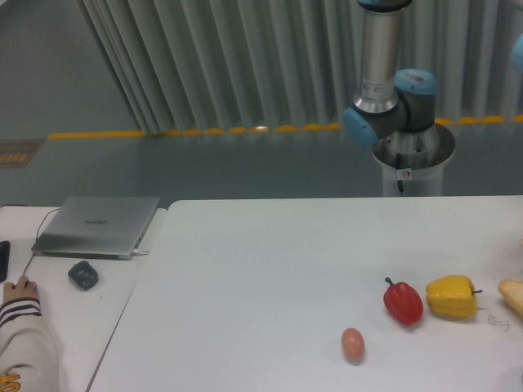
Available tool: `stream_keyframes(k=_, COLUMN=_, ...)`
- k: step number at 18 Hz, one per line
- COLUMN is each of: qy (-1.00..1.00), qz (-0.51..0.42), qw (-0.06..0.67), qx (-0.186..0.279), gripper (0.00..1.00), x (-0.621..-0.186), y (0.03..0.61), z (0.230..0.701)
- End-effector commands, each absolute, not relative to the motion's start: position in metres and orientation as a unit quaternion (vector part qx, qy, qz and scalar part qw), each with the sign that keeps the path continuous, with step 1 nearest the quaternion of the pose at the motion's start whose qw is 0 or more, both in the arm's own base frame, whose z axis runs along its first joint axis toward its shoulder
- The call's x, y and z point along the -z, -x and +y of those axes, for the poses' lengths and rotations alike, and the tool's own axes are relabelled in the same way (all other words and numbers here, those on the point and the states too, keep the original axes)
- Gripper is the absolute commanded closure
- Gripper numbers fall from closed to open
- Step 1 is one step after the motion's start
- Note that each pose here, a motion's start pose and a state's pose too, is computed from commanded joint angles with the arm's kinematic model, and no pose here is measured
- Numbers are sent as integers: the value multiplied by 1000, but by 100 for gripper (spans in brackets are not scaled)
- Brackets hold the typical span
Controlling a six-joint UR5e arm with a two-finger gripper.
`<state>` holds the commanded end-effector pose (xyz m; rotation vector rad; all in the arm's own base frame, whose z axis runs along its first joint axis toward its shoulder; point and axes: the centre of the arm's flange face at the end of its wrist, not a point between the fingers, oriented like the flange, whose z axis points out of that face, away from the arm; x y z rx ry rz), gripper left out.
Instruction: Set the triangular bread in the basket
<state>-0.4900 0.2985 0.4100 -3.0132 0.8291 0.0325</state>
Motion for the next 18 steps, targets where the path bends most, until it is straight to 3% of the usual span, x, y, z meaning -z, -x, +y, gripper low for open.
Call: stream_keyframes(k=18, qy=967, qz=251, qw=12, qx=-34, gripper=0, x=-419, y=470, z=325)
